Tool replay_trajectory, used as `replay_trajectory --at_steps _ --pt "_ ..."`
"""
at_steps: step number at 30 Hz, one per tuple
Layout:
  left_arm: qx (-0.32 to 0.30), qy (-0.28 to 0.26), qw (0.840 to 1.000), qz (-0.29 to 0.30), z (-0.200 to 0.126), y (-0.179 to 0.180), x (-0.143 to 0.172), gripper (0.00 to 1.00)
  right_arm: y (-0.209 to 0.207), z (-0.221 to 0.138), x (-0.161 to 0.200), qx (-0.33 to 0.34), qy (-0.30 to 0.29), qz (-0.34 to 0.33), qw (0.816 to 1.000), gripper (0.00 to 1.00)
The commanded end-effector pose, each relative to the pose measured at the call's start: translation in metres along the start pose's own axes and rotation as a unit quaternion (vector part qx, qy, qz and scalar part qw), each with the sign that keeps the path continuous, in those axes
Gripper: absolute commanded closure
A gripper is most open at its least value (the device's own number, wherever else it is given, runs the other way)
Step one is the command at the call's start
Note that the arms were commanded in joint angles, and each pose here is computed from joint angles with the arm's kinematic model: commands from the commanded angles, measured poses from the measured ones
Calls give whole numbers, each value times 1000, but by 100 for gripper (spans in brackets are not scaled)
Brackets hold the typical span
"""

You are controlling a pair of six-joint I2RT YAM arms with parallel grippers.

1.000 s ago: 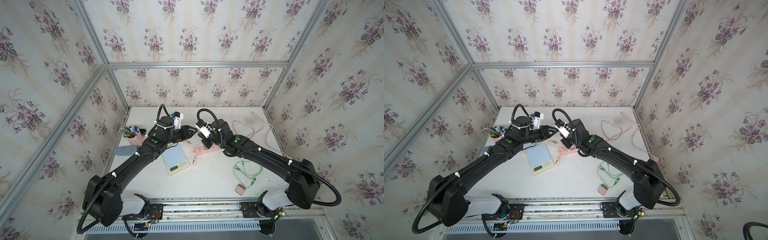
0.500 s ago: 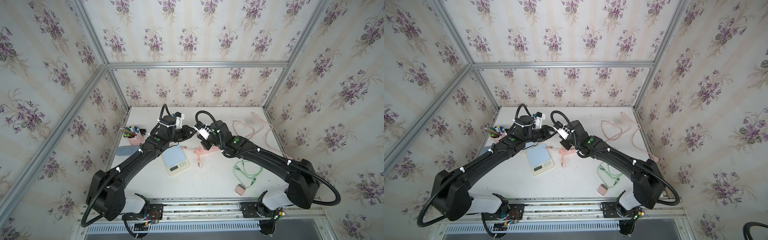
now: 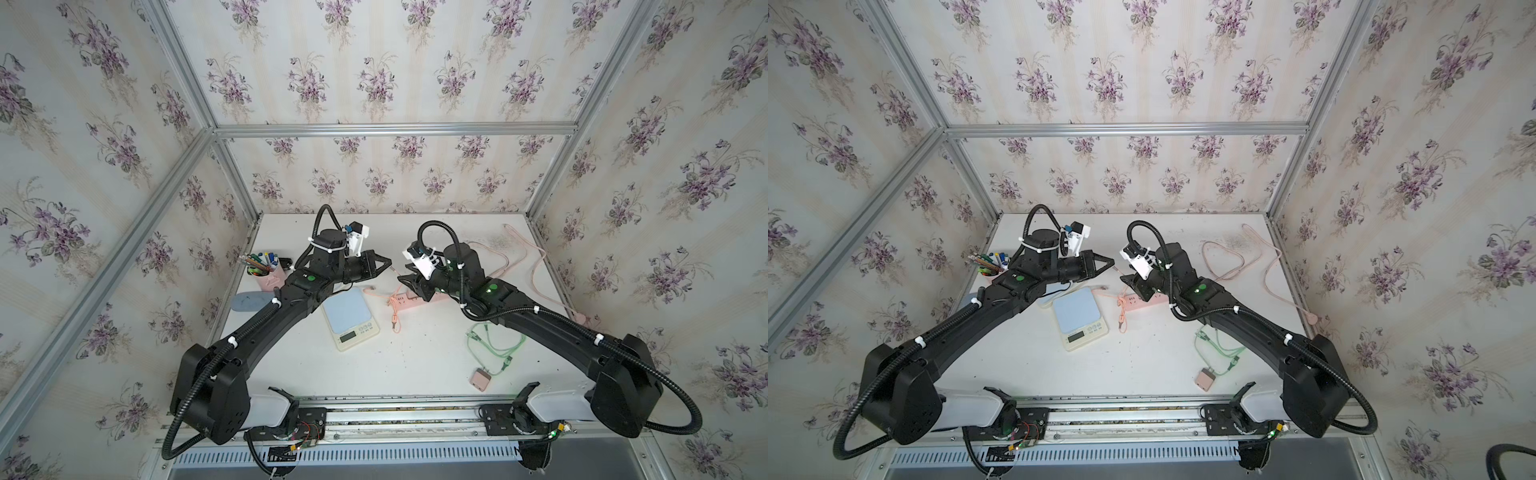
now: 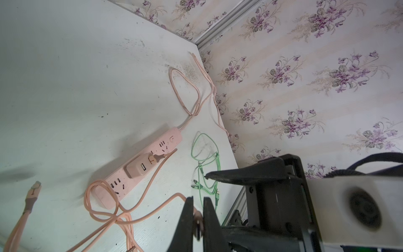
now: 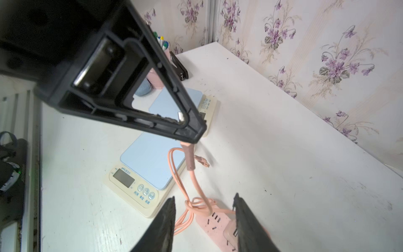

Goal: Charge the electronic scale
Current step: Pick up the charging cable from the center of the board.

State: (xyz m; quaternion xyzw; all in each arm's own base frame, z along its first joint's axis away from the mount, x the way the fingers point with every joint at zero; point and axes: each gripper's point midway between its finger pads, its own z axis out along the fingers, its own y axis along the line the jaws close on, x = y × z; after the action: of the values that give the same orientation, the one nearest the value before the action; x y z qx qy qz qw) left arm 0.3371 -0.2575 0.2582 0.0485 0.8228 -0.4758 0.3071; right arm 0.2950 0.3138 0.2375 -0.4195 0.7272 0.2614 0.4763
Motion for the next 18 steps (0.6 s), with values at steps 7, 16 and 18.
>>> replay_trajectory --at_steps 7,16,18 --pt "44 19 999 17 1 -13 6 100 13 7 -30 -51 -47 -3 998 61" --pt "49 17 999 9 0 -14 5 100 15 19 -25 -54 -21 -25 998 69" --pt "50 16 999 5 -1 -14 5 100 15 21 -22 -49 -14 -31 998 69"
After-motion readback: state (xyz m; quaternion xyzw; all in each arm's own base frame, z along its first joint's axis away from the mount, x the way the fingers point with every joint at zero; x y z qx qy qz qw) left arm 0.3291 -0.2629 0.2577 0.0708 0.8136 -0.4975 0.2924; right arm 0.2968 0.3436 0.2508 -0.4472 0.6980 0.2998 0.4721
